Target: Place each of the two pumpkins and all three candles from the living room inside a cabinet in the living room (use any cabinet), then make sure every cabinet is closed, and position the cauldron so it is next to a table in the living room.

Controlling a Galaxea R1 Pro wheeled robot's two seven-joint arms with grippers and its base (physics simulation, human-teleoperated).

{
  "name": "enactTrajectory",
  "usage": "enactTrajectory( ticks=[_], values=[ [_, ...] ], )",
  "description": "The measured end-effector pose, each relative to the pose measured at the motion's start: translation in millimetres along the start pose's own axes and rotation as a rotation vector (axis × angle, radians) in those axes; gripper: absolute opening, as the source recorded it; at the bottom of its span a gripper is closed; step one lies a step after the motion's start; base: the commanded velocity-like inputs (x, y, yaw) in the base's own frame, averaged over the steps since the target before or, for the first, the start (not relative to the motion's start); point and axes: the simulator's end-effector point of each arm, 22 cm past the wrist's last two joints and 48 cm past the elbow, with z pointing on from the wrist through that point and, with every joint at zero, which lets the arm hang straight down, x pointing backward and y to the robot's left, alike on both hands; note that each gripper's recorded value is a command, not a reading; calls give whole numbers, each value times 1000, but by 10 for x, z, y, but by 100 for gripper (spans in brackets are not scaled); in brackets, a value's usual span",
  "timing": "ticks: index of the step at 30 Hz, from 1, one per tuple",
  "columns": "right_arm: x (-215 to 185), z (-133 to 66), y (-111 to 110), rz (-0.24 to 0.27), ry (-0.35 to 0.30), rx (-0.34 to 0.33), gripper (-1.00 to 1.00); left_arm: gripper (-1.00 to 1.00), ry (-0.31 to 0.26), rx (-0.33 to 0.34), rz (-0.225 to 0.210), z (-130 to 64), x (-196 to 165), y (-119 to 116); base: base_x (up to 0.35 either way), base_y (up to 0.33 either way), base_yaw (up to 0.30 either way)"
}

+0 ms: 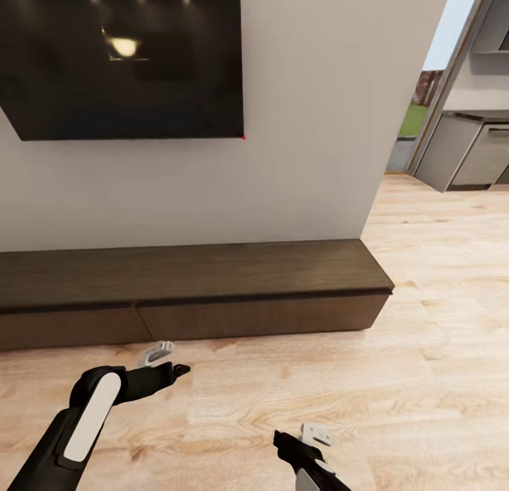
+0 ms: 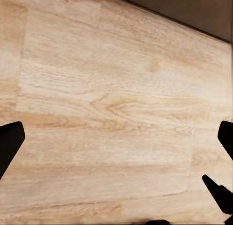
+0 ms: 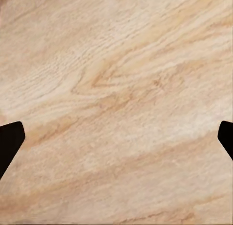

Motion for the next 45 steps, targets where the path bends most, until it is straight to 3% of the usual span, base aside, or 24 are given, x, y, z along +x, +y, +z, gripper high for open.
enactTrajectory(
  ticks=[2,5,6,7,12,15,22,28,34,37,42,45],
  values=[
    [22,10,307,12,3,-146,100,100,10,17,7,48,56,-58,0,0,0],
    [18,15,469,14,0,-269,100,100,19,31,11,106,117,-86,0,0,0],
    [28,26,476,14,2,-280,100,100,20,32,11,121,128,-79,0,0,0],
    [128,24,505,14,49,-313,100,100,20,33,13,133,137,-71,0,0,0],
    [217,101,476,17,63,-317,100,100,21,38,12,209,188,-31,0,0,0],
    [222,159,406,74,65,-310,100,100,24,57,1,254,223,-44,0,0,0],
    [267,287,304,96,56,-300,100,100,23,58,-2,359,288,31,0,0,0],
    [157,387,261,128,-18,-306,100,100,13,36,-2,390,270,267,0,0,0],
    [-198,506,-121,332,-87,-307,100,100,4,87,-27,353,224,344,0,0,0],
    [-440,485,-26,416,-129,-385,100,100,-5,108,-28,343,206,346,0,0,0],
    [-862,368,111,604,-211,-560,100,100,-1,167,-60,381,254,280,0,0,0],
    [-1031,328,183,630,-249,-612,100,100,-2,169,-64,405,266,341,0,0,0]
  ],
)
